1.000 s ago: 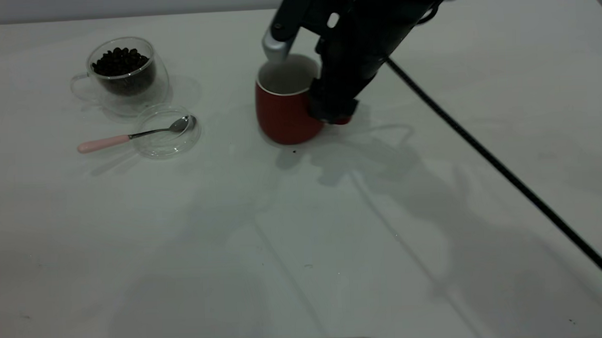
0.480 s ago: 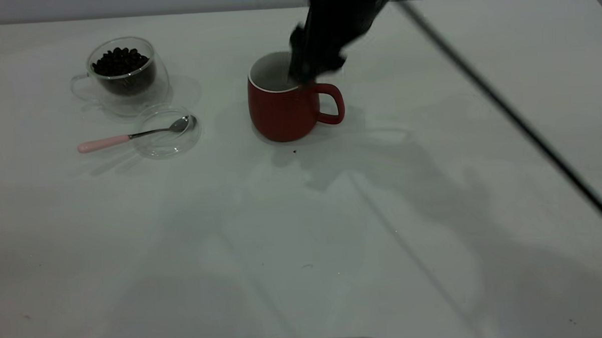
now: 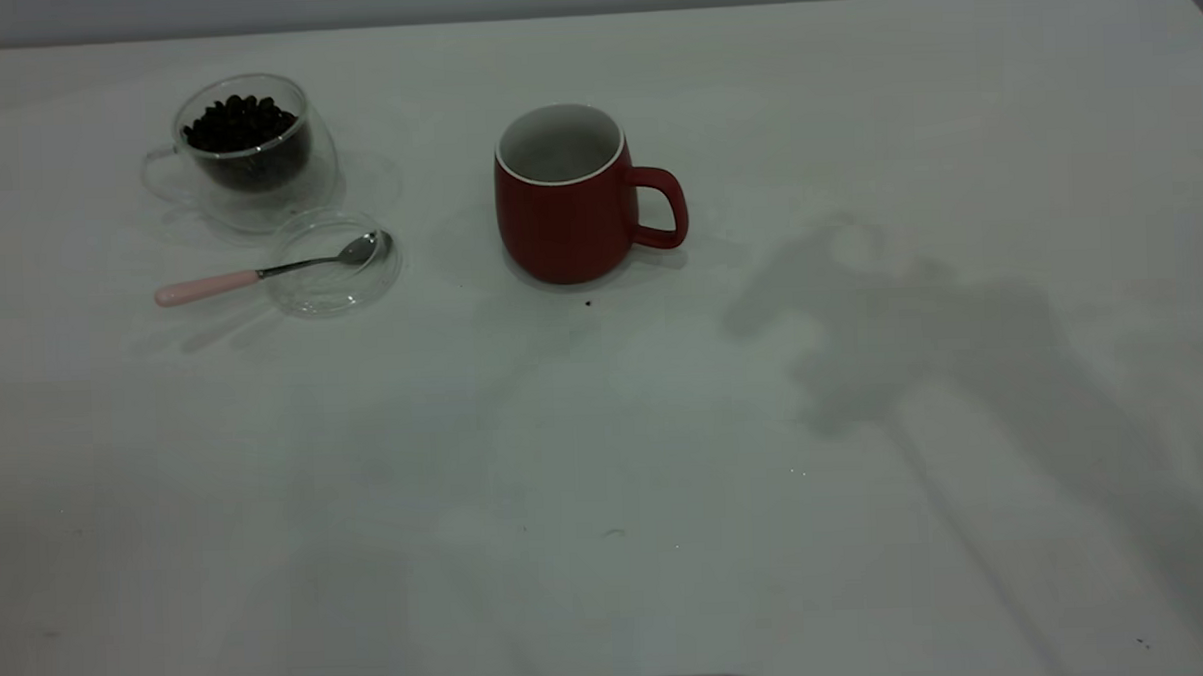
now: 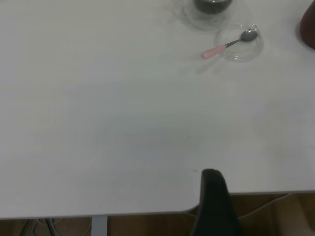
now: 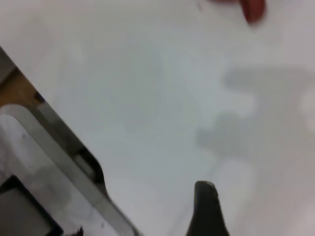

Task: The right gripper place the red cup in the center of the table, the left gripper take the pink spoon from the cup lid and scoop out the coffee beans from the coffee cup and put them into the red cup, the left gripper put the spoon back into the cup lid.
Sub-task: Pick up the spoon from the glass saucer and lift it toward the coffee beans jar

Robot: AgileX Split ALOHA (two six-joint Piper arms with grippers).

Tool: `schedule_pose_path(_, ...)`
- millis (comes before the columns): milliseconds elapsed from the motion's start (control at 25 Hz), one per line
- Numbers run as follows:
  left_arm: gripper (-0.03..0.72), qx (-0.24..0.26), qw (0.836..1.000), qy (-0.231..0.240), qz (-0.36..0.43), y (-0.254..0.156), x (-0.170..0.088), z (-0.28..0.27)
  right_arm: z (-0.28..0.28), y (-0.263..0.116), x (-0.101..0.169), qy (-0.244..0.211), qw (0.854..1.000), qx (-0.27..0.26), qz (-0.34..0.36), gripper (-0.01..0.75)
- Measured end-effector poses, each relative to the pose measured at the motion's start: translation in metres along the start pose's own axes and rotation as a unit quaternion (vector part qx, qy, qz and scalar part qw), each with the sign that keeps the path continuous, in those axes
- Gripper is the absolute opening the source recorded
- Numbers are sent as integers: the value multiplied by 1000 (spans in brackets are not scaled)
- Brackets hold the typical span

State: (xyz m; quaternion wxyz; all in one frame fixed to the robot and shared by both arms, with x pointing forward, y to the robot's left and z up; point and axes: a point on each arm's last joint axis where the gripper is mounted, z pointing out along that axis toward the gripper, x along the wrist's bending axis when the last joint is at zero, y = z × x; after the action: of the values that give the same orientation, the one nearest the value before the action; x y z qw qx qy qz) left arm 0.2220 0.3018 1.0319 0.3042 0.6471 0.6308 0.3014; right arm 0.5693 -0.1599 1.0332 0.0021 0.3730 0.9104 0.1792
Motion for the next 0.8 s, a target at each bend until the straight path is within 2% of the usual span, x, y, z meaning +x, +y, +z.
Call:
schedule_pose_path(160,558,0,1000,0,0,0,0,0,-30,-27,16,-25,999,13,37,590)
schedule_pose_path(480,558,0,1000,0,0,0,0,0,-74,-92,59,-20,998,21,53,590)
schedule_pose_path(800,558,0,1000,0,2,0,0,0,-109,-161,99,-57,996,-46,53,590)
